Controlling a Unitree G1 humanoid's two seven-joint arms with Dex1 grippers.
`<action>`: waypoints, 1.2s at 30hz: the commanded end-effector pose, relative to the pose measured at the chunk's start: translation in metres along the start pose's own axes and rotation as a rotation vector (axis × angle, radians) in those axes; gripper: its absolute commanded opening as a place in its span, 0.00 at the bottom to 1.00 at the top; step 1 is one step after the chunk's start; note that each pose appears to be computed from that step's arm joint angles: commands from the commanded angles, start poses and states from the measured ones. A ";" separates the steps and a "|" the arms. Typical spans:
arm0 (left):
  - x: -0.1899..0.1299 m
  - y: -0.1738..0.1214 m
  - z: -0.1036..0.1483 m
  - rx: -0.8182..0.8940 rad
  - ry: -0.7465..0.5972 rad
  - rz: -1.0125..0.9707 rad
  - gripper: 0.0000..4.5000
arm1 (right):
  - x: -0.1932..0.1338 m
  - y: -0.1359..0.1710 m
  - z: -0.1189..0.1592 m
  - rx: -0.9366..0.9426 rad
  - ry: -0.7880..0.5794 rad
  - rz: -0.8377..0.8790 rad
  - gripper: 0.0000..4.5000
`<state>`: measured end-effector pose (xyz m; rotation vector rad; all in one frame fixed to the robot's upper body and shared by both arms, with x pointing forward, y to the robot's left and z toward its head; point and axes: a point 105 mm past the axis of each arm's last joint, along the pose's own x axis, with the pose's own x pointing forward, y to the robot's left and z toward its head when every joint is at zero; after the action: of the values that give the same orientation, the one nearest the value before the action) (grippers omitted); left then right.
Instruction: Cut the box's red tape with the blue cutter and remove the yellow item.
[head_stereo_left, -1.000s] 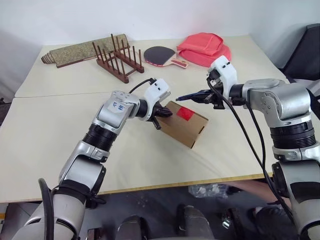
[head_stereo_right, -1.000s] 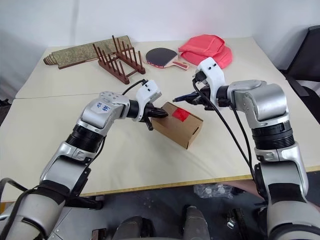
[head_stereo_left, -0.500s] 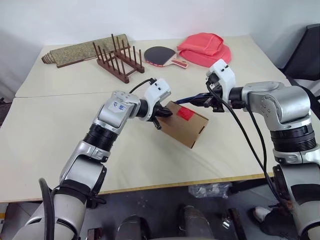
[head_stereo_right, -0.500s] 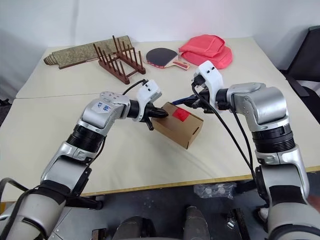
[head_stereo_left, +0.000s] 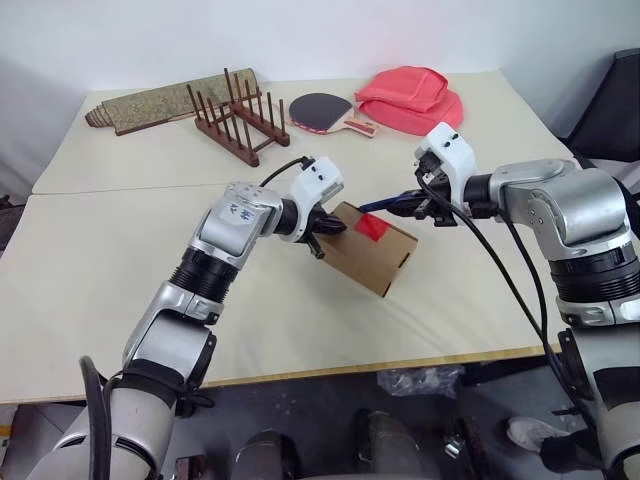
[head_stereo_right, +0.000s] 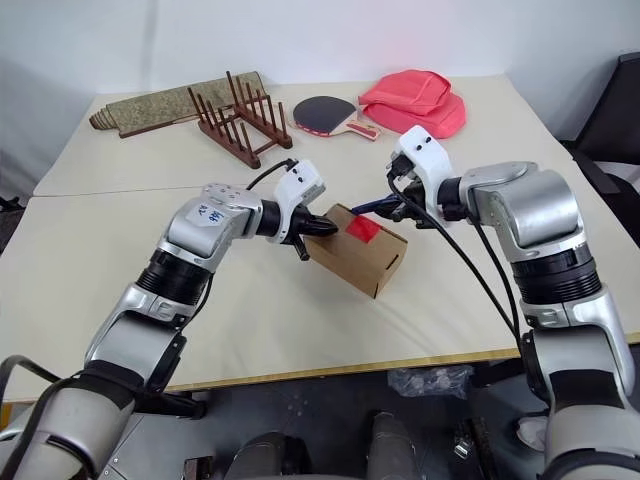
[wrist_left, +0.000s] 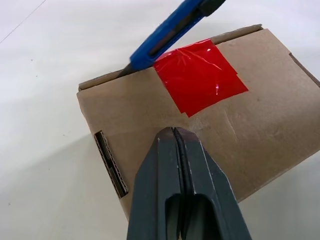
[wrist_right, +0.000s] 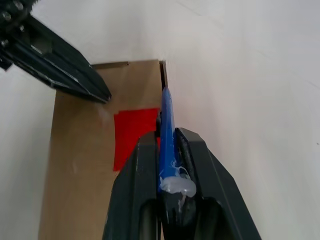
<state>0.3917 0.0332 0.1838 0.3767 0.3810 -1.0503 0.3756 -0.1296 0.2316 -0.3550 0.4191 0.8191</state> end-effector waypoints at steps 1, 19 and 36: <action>0.006 -0.002 -0.003 -0.001 0.041 0.011 0.00 | -0.009 -0.005 0.006 -0.047 0.032 -0.019 0.04; 0.015 -0.003 -0.018 -0.004 0.126 0.060 0.00 | -0.018 -0.012 0.010 -0.116 0.178 0.001 0.04; 0.027 -0.006 -0.021 -0.008 0.146 0.066 0.00 | -0.030 -0.014 -0.005 -0.080 0.302 0.026 0.04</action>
<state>0.3946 0.0121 0.1771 0.4394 0.4027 -0.9986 0.3701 -0.1518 0.2441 -0.5404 0.6472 0.8252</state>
